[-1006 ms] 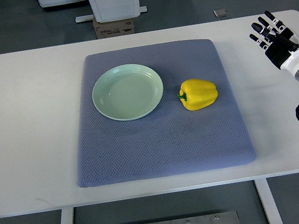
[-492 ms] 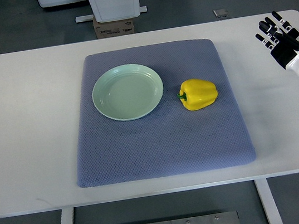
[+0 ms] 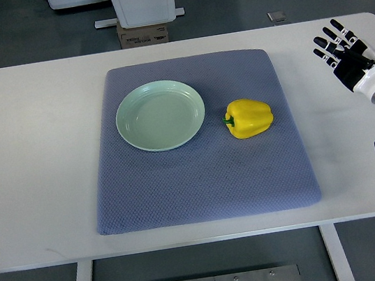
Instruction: Place yellow pepper on plate with right hand
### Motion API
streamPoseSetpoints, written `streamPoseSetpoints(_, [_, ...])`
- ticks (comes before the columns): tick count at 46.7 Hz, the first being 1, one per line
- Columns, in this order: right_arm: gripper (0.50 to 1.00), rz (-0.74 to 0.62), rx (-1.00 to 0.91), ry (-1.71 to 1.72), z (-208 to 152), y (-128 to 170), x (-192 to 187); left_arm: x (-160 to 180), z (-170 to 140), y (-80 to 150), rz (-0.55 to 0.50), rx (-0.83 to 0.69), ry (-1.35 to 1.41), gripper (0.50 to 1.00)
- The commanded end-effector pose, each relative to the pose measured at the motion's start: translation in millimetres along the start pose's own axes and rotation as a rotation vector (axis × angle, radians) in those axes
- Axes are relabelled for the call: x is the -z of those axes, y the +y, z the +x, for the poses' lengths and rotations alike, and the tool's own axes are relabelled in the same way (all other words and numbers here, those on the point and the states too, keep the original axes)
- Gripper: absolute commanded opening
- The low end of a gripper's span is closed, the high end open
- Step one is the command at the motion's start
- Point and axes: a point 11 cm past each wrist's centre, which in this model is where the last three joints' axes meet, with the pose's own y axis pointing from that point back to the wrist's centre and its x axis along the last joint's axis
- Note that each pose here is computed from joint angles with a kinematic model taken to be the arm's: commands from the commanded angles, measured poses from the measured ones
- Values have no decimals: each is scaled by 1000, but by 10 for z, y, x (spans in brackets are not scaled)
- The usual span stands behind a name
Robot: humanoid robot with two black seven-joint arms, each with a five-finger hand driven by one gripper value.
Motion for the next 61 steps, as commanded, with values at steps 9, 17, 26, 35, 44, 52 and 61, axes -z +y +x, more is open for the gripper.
streamPoseSetpoints(9, [1000,-13,73,70,-219,-67,-33,-1,0,0,0,0,0,1000])
streamPoseSetpoints(17, [1000,-36,157,139,-326,-83,-8,-1,0,0,0,0,0,1000])
streamPoseSetpoints(26, [998,-38,194,176,-446,-133,-5,-1,0,0,0,0,0,1000])
streamPoseSetpoints(35, [998,-52,250,311,-530,-185,117,-1,0,0,0,0,0,1000])
streamPoseSetpoints(44, [995,-71,359,527,-688,-219,158,-1,0,0,0,0,0,1000])
streamPoseSetpoints(52, [993,-74,446,650,-848,-243,149,-1,0,0,0,0,0,1000])
streamPoseSetpoints(61, [993,-101,518,778,-953,-252,97,-1,0,0,0,0,0,1000])
